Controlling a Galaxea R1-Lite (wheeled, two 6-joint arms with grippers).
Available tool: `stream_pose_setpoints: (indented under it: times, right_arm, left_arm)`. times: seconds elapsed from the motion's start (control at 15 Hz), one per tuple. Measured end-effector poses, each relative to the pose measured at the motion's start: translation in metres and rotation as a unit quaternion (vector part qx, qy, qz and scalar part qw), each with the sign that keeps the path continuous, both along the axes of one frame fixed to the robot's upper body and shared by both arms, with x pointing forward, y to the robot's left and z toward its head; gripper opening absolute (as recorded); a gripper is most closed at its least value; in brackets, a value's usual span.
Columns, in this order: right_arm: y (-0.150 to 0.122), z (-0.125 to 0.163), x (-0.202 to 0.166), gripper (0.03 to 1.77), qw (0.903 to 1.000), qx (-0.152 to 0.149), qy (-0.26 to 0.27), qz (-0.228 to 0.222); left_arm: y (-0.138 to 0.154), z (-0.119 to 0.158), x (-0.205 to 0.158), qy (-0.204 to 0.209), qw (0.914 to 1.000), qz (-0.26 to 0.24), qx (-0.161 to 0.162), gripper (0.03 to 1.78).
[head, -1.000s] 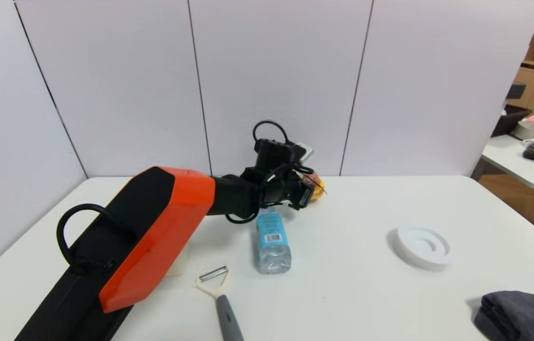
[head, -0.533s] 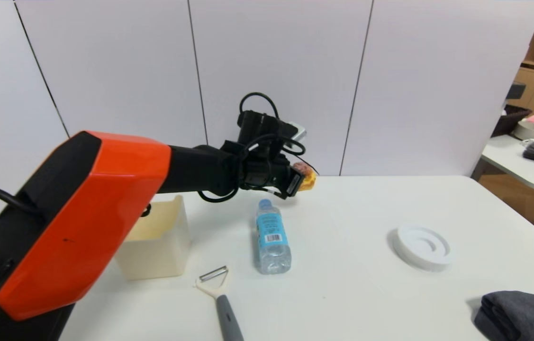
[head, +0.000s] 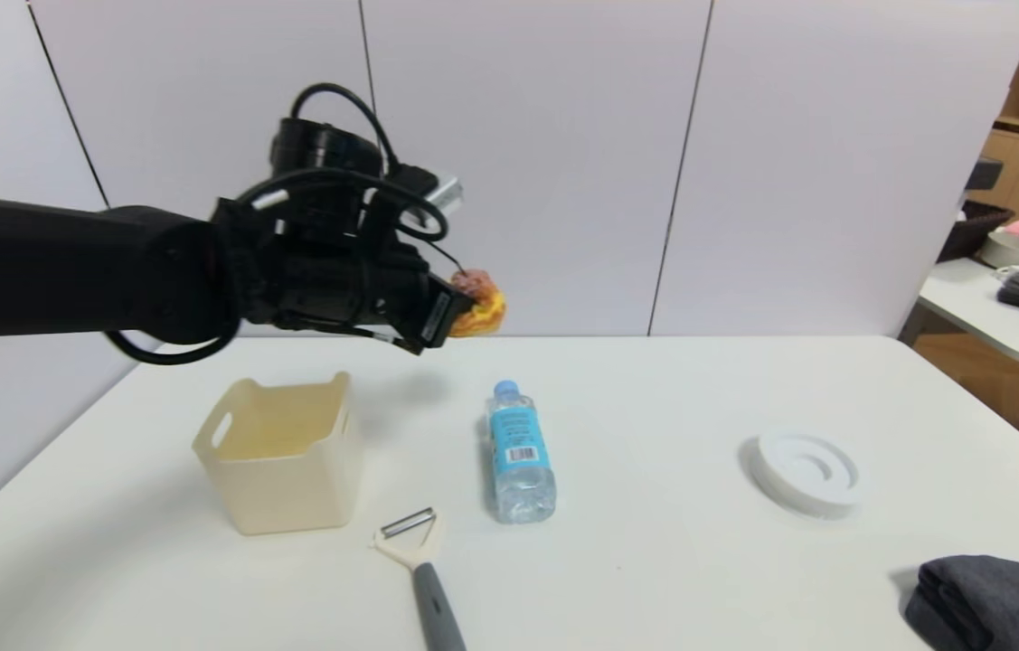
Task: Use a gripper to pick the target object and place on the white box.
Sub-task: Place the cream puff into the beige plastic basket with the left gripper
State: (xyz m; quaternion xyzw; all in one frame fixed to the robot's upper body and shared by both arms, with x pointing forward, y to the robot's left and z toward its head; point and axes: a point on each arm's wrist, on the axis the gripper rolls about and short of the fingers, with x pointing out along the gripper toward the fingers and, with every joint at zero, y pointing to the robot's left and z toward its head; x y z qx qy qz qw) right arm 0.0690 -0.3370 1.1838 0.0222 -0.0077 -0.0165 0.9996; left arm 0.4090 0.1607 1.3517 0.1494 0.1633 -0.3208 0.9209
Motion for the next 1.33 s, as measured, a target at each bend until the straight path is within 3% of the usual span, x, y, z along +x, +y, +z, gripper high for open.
stream_pose_setpoints:
  times: [0.27, 0.53, 0.87, 1.33]
  right_arm:
    - [0.000, 0.000, 0.000, 1.70, 1.0000, 0.000, 0.000, 0.000]
    - [0.000, 0.000, 0.000, 1.70, 1.0000, 0.000, 0.000, 0.000]
    - [0.000, 0.000, 0.000, 1.70, 1.0000, 0.000, 0.000, 0.000]
    - [0.000, 0.000, 0.000, 1.70, 1.0000, 0.000, 0.000, 0.000]
  left_arm:
    - [0.065, 0.020, -0.051, -0.018, 0.9975, 0.068, -0.002, 0.37]
    - [0.112, 0.009, -0.099, -0.009, 0.9885, 0.151, 0.001, 0.37]
    - [0.123, -0.010, -0.121, 0.021, 0.9850, 0.171, -0.001, 0.37]
    - [0.117, -0.034, -0.099, 0.072, 0.9827, 0.169, 0.023, 0.37]
